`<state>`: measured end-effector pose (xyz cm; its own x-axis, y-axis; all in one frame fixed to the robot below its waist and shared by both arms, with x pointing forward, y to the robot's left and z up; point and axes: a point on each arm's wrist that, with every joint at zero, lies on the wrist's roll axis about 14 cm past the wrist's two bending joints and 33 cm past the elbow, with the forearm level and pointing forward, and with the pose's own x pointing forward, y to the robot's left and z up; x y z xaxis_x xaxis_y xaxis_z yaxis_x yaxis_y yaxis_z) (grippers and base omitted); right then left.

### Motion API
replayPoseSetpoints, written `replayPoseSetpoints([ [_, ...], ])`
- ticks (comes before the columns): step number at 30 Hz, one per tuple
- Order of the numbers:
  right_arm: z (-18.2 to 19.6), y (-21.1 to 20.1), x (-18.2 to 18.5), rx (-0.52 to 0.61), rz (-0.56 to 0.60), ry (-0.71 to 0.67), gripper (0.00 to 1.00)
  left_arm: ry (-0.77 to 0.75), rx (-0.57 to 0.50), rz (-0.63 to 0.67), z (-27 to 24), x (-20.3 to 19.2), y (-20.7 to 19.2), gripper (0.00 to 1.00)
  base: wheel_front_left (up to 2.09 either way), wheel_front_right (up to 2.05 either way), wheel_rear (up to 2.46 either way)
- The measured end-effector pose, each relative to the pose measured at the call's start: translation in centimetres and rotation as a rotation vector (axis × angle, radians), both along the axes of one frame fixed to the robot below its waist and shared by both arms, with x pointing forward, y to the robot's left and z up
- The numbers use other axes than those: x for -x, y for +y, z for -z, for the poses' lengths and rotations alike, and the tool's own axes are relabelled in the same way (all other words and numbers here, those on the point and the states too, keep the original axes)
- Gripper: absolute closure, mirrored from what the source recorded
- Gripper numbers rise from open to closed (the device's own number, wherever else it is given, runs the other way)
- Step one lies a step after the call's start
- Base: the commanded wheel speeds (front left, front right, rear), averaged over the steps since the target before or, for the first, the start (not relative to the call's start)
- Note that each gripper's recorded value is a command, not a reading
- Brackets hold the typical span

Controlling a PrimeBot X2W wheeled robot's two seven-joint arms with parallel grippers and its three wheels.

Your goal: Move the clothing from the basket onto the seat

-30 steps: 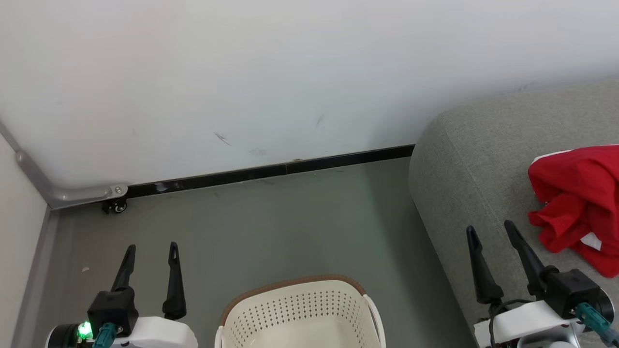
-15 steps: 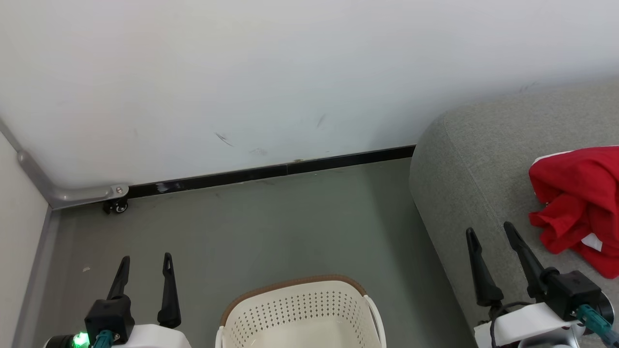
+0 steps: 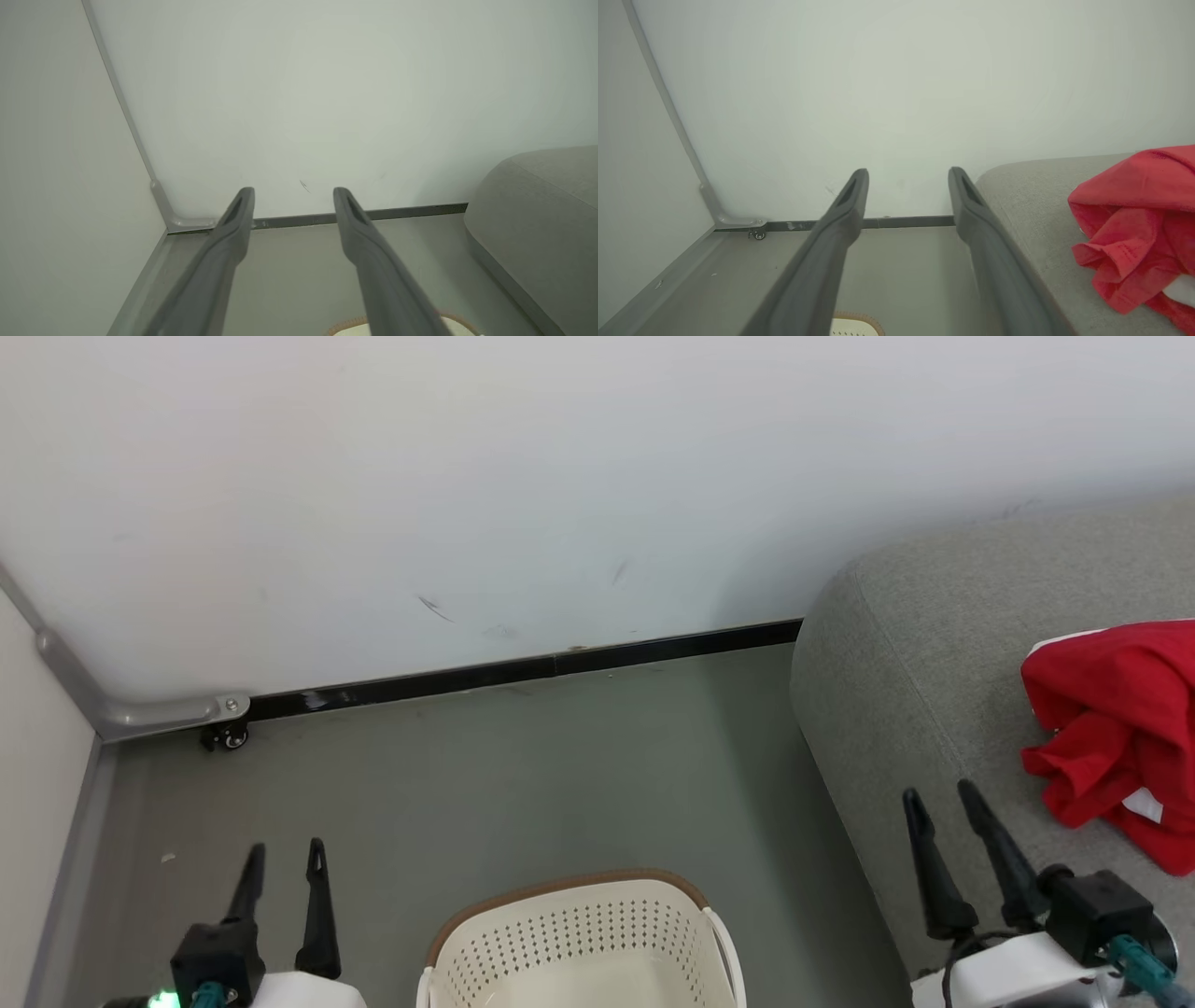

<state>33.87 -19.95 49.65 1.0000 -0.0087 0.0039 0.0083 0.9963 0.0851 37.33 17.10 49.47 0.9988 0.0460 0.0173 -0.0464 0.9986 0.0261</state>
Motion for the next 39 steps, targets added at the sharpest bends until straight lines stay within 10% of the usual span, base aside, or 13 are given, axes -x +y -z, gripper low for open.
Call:
replayPoseSetpoints([
  [39, 3.7, -0.8, -0.1, -0.528, 0.09, 0.121, 1.0, 0.267, 0.568, -0.099, 5.9, 1.4, 1.2, 1.0, 0.0, 0.0, 0.0],
])
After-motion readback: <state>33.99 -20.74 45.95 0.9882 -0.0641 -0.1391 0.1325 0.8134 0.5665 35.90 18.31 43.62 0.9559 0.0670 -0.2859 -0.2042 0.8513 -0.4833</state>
